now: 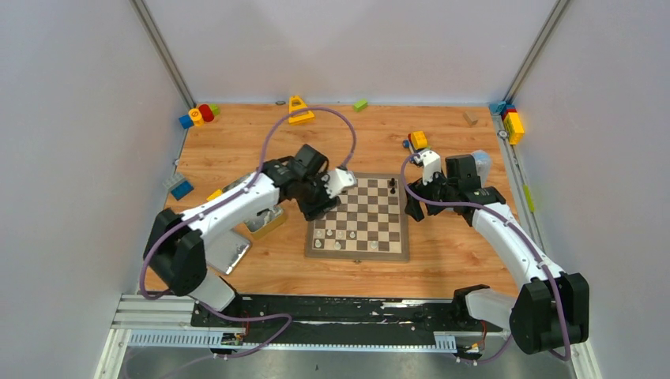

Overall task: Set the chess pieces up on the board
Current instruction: Place the chess piece on the chessboard, then pick up the chess piece from the storage box, then place the chess piece on the chessboard.

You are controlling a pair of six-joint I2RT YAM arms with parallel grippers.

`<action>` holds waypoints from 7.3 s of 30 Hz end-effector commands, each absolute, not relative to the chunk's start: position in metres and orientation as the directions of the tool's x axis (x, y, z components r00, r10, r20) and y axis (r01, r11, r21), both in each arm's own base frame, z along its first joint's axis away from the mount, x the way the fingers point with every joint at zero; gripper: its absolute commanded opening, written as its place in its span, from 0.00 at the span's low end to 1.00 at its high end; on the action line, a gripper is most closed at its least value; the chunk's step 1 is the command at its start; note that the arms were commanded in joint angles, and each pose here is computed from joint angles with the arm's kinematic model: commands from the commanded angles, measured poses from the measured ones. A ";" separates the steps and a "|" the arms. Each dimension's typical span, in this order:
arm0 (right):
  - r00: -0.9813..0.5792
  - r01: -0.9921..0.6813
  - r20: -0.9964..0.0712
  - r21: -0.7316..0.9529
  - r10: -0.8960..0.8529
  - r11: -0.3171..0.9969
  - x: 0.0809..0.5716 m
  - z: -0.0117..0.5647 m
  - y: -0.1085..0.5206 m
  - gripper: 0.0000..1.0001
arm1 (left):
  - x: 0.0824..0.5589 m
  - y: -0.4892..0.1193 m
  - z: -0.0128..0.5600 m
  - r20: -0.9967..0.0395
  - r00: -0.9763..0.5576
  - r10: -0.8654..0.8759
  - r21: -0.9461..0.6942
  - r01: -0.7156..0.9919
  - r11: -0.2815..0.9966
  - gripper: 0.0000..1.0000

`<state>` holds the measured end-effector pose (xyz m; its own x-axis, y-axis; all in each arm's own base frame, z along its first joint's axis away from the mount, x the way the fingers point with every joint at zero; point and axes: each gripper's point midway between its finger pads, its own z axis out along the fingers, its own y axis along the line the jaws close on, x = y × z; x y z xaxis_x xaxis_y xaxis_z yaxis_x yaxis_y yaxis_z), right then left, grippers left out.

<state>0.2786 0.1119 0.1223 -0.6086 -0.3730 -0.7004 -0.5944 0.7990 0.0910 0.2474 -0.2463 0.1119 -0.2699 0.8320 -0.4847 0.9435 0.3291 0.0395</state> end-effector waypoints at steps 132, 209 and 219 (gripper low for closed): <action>-0.661 -0.745 -0.719 0.662 -0.215 0.079 0.274 0.217 0.283 0.24 | 0.251 -0.334 0.214 -0.710 0.039 0.704 0.224 0.959 0.172 0.18; -0.728 -0.652 -0.661 0.749 -0.181 -0.112 0.257 0.260 0.253 0.00 | 0.254 -0.351 0.263 -0.885 0.336 0.322 0.348 0.937 -0.019 0.61; -0.737 -0.644 -0.651 0.758 -0.182 -0.106 0.260 0.254 0.254 0.00 | 0.250 -0.352 0.259 -0.887 0.330 0.324 0.336 0.941 -0.039 0.40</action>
